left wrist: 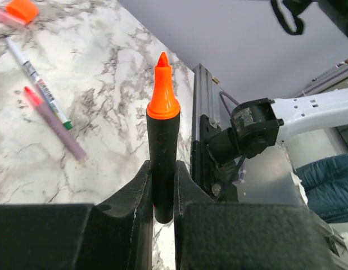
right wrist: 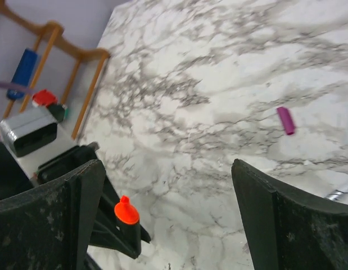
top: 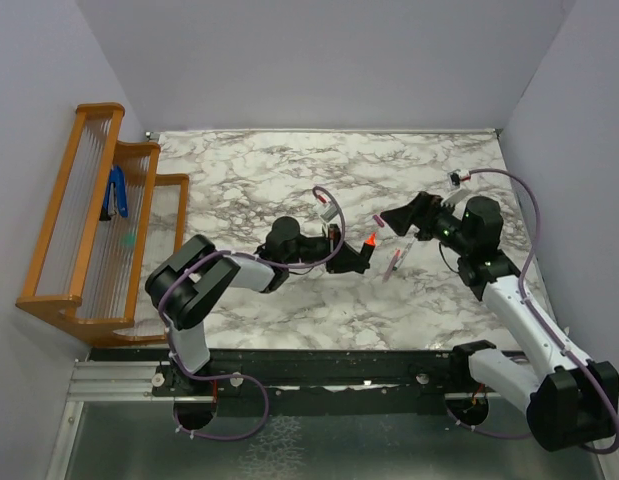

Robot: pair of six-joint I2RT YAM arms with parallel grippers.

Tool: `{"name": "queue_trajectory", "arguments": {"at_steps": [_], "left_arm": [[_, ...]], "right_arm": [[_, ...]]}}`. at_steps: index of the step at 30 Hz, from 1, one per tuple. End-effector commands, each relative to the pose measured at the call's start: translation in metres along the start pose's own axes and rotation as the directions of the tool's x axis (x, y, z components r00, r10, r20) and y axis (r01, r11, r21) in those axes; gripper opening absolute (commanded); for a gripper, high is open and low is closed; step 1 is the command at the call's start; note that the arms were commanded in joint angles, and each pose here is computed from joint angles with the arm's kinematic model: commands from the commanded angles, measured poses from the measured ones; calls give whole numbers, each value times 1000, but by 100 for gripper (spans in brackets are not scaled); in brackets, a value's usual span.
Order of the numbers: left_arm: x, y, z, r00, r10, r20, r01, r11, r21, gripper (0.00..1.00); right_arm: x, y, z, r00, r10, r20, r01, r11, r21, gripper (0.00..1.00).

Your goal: Insert the pens into the pen caps

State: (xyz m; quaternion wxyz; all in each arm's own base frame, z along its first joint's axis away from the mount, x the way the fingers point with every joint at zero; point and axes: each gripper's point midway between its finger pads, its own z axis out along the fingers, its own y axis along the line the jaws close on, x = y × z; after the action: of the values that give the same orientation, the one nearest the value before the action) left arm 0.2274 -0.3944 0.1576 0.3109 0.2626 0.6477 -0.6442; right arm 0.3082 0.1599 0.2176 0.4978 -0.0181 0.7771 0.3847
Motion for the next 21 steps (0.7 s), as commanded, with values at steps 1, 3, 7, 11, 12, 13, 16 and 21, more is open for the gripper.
{"name": "queue_trajectory", "arguments": {"at_steps": [1,3,7,11,12,13,16,21], "left_arm": [[-9,15,-18,999,49,23,-46,991,-127,0],[-9,25,-26,997,72,2,-70,976,-205,0],[-14,42,-46,989,133,-59,-145,911,-385,0],[-28,46,-71,969,206,-139,-249,817,-520,0],[-31,46,-78,962,218,-165,-273,794,-544,0],[-33,44,-83,954,232,-190,-299,775,-556,0],[-40,36,-95,934,263,-240,-356,738,-573,0],[-42,13,-95,938,270,-216,-345,778,-525,0]], "right_arm": [[-26,-42,-14,992,39,117,-73,950,304,100],[-31,-57,-19,988,58,143,-111,911,396,100],[-31,-98,-24,999,39,29,-48,778,626,100],[-37,-131,-20,980,-45,-192,173,665,727,100],[-41,-137,-16,964,-85,-252,246,650,719,100],[-45,-144,-13,944,-119,-306,311,627,714,100],[-54,-175,-15,872,-147,-466,475,479,738,100],[-36,-197,7,677,-255,-691,707,488,513,100]]}}
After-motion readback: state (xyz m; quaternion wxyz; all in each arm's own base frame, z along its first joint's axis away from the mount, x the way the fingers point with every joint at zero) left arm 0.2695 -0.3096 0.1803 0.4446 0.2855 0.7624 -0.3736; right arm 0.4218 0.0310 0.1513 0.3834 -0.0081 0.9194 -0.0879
